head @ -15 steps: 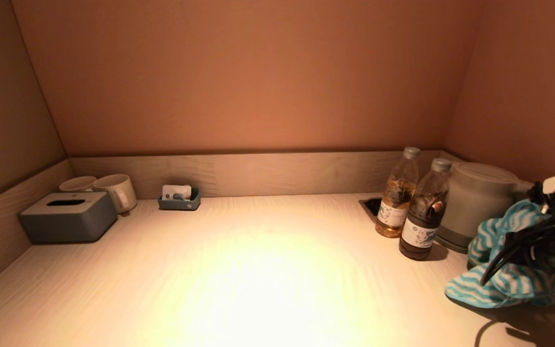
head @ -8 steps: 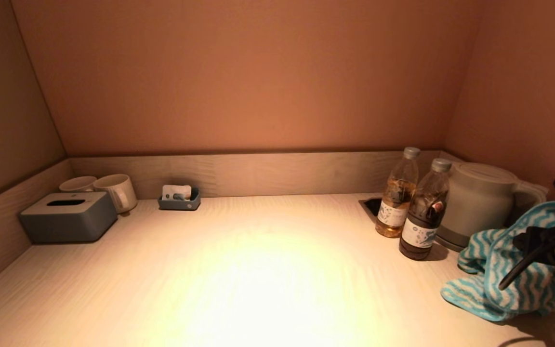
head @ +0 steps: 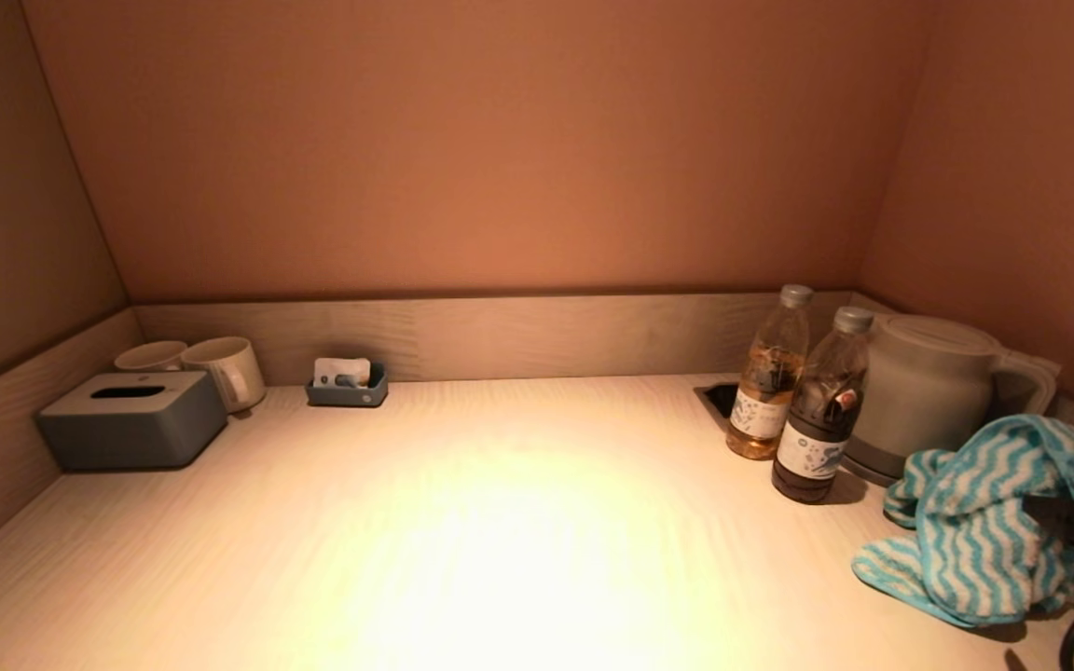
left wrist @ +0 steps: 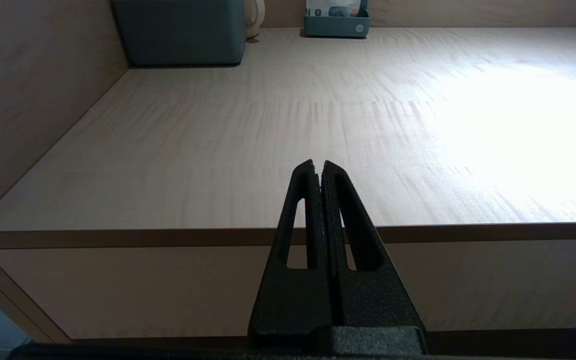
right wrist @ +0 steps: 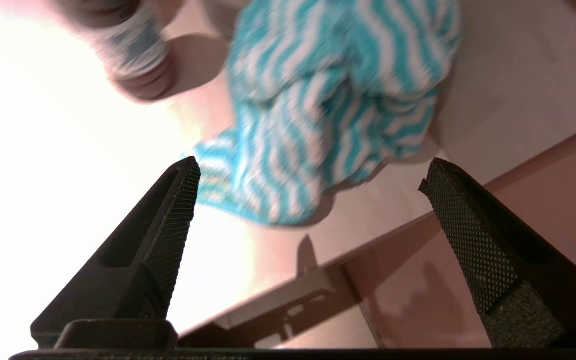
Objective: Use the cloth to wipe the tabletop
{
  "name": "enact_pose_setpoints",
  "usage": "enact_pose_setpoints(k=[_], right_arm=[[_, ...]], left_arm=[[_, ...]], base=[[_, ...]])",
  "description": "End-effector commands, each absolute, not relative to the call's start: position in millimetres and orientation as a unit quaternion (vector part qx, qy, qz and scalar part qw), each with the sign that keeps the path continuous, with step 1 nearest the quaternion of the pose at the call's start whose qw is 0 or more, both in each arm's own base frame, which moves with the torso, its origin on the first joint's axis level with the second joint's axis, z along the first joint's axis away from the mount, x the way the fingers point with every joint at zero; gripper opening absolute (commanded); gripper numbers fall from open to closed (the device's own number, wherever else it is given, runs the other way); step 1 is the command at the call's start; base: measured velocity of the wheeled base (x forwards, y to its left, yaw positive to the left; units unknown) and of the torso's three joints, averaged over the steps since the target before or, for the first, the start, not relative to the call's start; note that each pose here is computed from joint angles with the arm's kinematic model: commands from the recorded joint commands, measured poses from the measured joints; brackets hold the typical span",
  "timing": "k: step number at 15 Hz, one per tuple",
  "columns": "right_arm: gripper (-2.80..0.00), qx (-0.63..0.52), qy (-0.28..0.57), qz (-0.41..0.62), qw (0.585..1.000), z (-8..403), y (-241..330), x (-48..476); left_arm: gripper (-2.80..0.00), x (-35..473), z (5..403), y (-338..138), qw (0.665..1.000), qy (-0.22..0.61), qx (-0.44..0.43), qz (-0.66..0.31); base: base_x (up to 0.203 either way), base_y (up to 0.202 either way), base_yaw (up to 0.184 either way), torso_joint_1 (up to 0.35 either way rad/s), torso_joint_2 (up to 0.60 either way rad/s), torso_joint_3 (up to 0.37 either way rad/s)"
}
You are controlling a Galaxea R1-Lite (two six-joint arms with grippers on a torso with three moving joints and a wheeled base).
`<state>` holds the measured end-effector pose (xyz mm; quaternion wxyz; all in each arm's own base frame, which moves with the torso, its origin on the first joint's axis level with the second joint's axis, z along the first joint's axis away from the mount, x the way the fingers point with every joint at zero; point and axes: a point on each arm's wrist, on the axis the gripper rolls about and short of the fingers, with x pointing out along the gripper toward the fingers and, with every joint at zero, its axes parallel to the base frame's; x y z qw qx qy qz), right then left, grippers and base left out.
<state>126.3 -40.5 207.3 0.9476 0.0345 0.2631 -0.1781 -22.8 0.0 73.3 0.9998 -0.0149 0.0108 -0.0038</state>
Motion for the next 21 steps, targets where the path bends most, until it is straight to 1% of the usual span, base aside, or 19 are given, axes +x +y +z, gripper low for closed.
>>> enact_pose_setpoints(k=[1, 3, 4, 9, 15, 21], right_arm=[[0.00, 0.046, 0.274, -0.079, 0.957, 204, -25, 93], [0.00, 0.038, 0.243, -0.052, 0.968, 210, -20, 79], [-2.80, 0.034, 0.225, -0.046, 0.973, 216, -19, 76], [-2.80, 0.030, 0.192, -0.035, 0.980, 229, -16, 69], [-2.80, 0.011, 0.102, 0.002, 0.995, 244, -2, 31], [-2.80, -0.004, 0.055, 0.013, 0.998, 244, 5, 6]], left_arm=[[-2.80, -23, 73, 0, 1.000, 0.011, -0.015, -0.004], [-2.80, -23, 73, 0, 1.000, 0.011, -0.015, -0.004], [-2.80, -23, 73, 0, 1.000, 0.011, -0.015, -0.004], [-2.80, -23, 73, 0, 1.000, 0.011, -0.015, -0.004], [-2.80, -23, 73, 0, 1.000, 0.011, -0.015, -0.004], [-2.80, -23, 73, 0, 1.000, 0.011, -0.015, -0.004]], base=[[0.000, 0.000, 0.000, 0.000, 0.00, 0.000], [0.000, 0.000, 0.000, 0.000, 0.00, 0.000], [0.000, 0.000, 0.000, 0.000, 0.00, 0.000], [0.000, 0.000, 0.000, 0.000, 0.00, 0.000], [0.000, 0.000, 0.000, 0.000, 0.00, 0.000], [0.000, 0.000, 0.000, 0.000, 0.00, 0.000]])
